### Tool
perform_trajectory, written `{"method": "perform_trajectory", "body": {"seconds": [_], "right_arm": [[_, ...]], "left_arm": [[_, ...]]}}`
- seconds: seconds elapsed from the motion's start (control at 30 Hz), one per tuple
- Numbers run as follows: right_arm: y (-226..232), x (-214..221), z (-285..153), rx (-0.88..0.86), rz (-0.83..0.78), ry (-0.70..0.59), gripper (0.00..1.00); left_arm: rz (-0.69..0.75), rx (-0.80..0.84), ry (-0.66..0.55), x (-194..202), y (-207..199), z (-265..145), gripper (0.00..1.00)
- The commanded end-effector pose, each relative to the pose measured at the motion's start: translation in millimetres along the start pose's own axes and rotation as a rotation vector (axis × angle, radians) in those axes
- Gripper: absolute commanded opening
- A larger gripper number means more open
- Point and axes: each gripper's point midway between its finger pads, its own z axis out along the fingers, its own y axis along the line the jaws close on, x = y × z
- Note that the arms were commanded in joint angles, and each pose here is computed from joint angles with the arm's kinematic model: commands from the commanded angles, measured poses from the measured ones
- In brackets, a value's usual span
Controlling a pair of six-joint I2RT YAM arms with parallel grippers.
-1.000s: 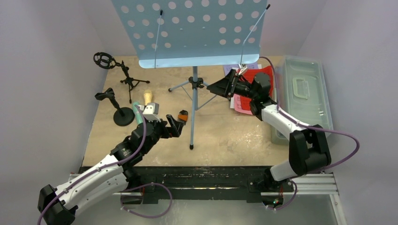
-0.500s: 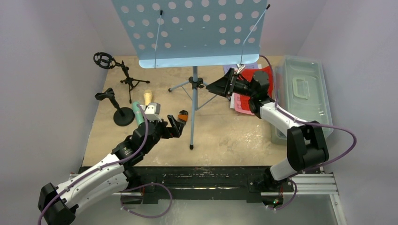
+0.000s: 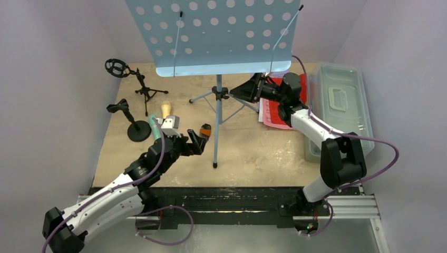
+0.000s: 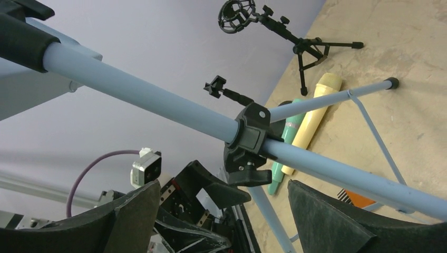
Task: Pack up the instrument practice props
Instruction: Unscrew the knob on the music stand.
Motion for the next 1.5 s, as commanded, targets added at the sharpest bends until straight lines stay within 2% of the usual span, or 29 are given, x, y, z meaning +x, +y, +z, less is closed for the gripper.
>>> {"method": "perform_trajectory", "body": {"seconds": [0.0,0.63,0.8,0.97,1.27,1.47], "right_arm": [[9,-19,7,0.002,-0.062,-0.030,0.93],[17,-27,26,0.021,-0.013,-0.047,0.92],[-2,-19,22,0.125,0.007,-0.057,0.90],[2,-11,6,0.161,0.010,-0.102,0.90],[3,10,11,0.149,0.154,-0.079,0.82],[0,17,19,0.147,0.208,-0.076,0.71]], "left_arm": [[-0.001,0.047,-0.020,-9,-11,-3,1.00],[-0.019,0.075,-0.025,-8,-17,-1,1.00],[-0.026,0.085,-0.033,-11,-19,-2,1.00],[-0.026,0.082,-0.040,-13,-18,-5,1.00],[-0.036,0.088,-0.026,-9,-20,-2,1.00],[-0.035,0.084,-0.026,-9,-19,-2,1.00]]}}
